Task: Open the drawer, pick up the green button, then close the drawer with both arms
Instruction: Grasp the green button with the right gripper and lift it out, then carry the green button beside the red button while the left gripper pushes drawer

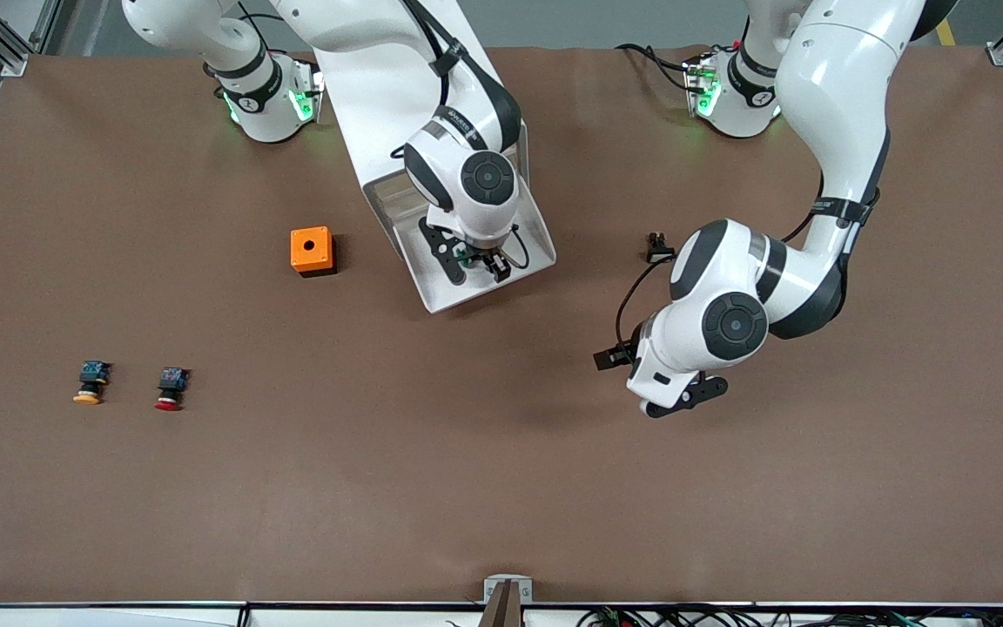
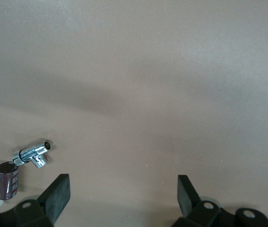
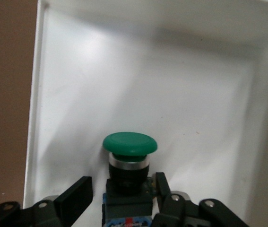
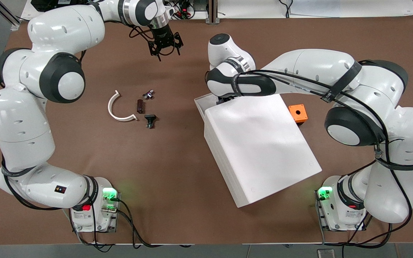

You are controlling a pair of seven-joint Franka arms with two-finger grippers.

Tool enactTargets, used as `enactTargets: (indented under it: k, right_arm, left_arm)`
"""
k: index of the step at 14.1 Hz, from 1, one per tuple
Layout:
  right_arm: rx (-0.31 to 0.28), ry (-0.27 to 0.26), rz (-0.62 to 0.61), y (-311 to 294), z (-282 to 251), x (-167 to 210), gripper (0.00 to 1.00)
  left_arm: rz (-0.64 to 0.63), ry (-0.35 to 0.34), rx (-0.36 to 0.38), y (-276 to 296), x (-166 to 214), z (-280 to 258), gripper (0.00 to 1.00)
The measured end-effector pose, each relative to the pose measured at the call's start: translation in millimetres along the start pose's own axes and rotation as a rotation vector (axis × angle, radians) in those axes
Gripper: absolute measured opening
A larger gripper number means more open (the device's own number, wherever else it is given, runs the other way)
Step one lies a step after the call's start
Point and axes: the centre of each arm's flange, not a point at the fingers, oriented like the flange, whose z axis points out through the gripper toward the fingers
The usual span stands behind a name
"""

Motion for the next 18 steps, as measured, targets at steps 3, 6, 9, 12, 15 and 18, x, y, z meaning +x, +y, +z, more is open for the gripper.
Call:
enactTargets:
  k: [3,6,9,12,15,18]
  right_arm:
    - [-0.006,0.0,-0.002,1.4,-3.7,-0.5,0.43]
    - [-0.042,0.006,-0.002,1.8,-18.1,-0.2,0.43]
    - [-0.058,0.0,0.016,-7.1,-66.3,14.6,0.43]
    - [-0.074,-0.025,0.006,-17.2,-124.4,69.7,0.43]
    - [-0.087,-0.064,-0.083,-19.8,-161.7,157.8,0.43]
    - [-0.093,-0.121,-0.258,-2.9,-185.1,262.2,0.43]
  left_arm:
    - [-0.039,-0.005,0.007,7.8,-7.9,5.8,1.0]
    - [-0.059,0.0,0.006,19.6,-18.0,9.9,1.0]
    - [-0.071,0.011,0.011,24.9,-22.4,11.9,1.0]
    - [-0.09,0.084,0.037,39.3,-32.6,15.5,1.0]
    - [-0.123,0.115,0.037,51.2,-42.5,23.7,1.0]
    - [-0.144,0.136,0.004,65.4,-59.2,47.8,1.0]
